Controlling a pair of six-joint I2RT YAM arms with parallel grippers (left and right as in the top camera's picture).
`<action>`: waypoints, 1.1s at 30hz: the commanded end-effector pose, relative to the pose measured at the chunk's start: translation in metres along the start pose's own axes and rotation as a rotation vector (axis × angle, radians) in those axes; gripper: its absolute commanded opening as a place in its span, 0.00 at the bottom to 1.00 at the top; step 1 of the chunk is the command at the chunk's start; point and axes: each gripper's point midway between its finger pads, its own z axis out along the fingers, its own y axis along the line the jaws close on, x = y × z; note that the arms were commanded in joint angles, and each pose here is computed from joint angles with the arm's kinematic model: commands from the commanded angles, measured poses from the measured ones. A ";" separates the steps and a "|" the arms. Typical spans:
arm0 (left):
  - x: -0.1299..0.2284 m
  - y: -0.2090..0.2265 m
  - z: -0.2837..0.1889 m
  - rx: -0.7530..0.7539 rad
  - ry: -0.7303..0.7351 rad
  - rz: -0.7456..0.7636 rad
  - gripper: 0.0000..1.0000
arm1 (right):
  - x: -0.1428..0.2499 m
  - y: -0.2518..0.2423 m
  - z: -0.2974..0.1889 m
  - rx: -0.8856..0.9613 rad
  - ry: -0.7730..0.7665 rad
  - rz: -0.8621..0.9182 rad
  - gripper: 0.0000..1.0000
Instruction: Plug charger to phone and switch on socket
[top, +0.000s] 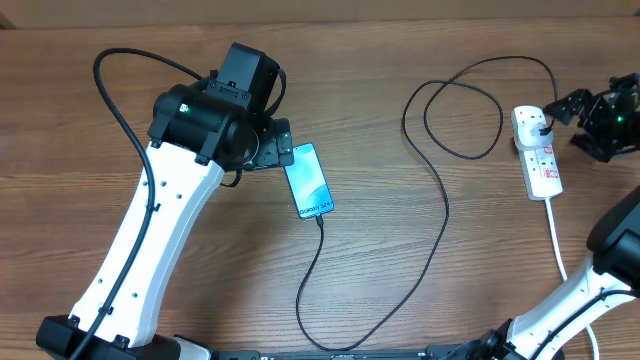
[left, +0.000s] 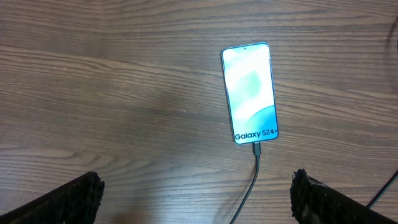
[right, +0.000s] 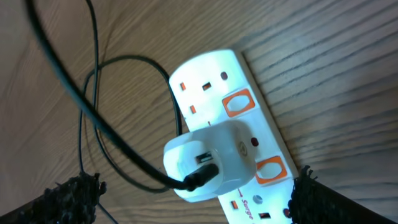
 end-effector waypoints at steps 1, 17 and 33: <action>-0.003 0.001 -0.002 -0.009 -0.016 0.002 1.00 | 0.011 0.002 0.017 -0.060 0.028 0.006 1.00; -0.003 0.001 -0.002 -0.009 -0.016 0.002 1.00 | 0.018 0.010 0.037 -0.006 0.053 -0.047 1.00; -0.003 0.001 -0.002 -0.009 -0.016 0.002 1.00 | 0.017 0.000 0.038 0.053 0.049 -0.051 1.00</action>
